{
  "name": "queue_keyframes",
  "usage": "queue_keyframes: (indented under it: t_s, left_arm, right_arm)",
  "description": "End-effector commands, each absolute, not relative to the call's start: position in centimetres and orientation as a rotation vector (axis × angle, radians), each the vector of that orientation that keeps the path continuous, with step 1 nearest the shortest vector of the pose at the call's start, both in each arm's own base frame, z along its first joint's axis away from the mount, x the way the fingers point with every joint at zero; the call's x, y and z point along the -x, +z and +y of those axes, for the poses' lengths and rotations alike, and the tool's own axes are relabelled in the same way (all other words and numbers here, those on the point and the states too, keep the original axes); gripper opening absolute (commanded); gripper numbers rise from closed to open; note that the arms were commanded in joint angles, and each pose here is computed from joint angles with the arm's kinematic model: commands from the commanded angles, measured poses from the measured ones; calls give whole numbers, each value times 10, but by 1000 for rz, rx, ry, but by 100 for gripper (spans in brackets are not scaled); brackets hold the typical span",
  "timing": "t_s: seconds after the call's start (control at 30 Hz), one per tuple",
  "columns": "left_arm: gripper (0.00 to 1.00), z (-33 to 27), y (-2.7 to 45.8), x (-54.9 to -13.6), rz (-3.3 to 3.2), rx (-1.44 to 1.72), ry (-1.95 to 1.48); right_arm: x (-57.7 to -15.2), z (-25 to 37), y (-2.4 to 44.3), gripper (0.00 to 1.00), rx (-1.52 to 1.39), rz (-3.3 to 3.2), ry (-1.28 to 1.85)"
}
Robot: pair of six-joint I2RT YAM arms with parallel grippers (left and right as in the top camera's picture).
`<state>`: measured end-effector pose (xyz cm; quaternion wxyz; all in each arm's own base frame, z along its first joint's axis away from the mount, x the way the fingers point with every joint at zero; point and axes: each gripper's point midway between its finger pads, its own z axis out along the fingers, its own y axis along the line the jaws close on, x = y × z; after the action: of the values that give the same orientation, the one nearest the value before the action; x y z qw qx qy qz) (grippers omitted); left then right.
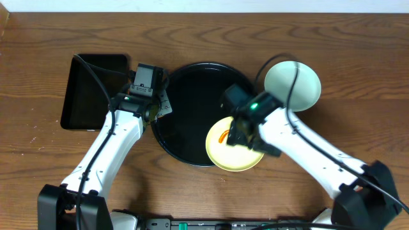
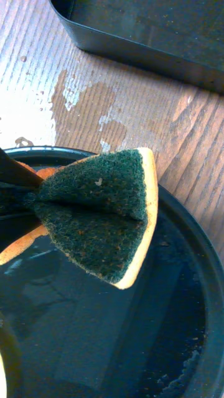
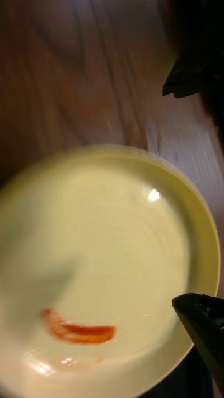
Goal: Clean dirty plates on tray and stack at the side
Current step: 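Grasp the yellow plate rim and slide it to the tray center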
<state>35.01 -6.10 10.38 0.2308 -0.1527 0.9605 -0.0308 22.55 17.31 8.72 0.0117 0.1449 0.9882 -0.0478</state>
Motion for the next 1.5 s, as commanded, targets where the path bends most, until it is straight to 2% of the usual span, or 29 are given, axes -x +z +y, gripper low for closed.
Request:
queue_keyframes:
  t_s: [0.0, 0.53, 0.63, 0.73, 0.8, 0.97, 1.0, 1.07, 1.13, 1.23, 1.47]
  left_arm:
    - [8, -61, 101, -349, 2647, 432, -84]
    - [9, -61, 101, -348, 2651, 432, -82]
    - [8, -61, 100, -347, 2655, 432, -79]
    - [8, -60, 99, -345, 2661, 432, -76]
    - [9, -60, 99, -346, 2660, 432, -76]
    - [8, -60, 100, -346, 2657, 432, -78]
    - [8, -60, 100, -346, 2657, 432, -78]
    - [9, -60, 100, -346, 2657, 432, -78]
    - [8, -60, 100, -346, 2657, 432, -78]
    - [8, -60, 100, -346, 2657, 432, -78]
    - [8, -60, 100, -346, 2657, 432, -78]
  right_arm:
    - [-208, 186, 72, 99, -531, 3148, -66]
    - [-199, 174, 57, 99, -615, 3159, -120]
    - [-194, 167, 46, 90, -704, 3143, -150]
    - [-193, 161, 40, 90, -740, 3135, -165]
    - [-197, 160, 39, 82, -759, 3124, -153]
    - [-206, 152, 39, 72, -773, 3085, -173]
    - [-207, 151, 39, 68, -767, 3081, -177]
    - [-208, 151, 39, 53, -763, 3080, -178]
    - [-207, 151, 39, 45, -763, 3081, -178]
    - [-204, 151, 39, 43, -768, 3096, -181]
    - [-193, 160, 37, 45, -741, 3144, -149]
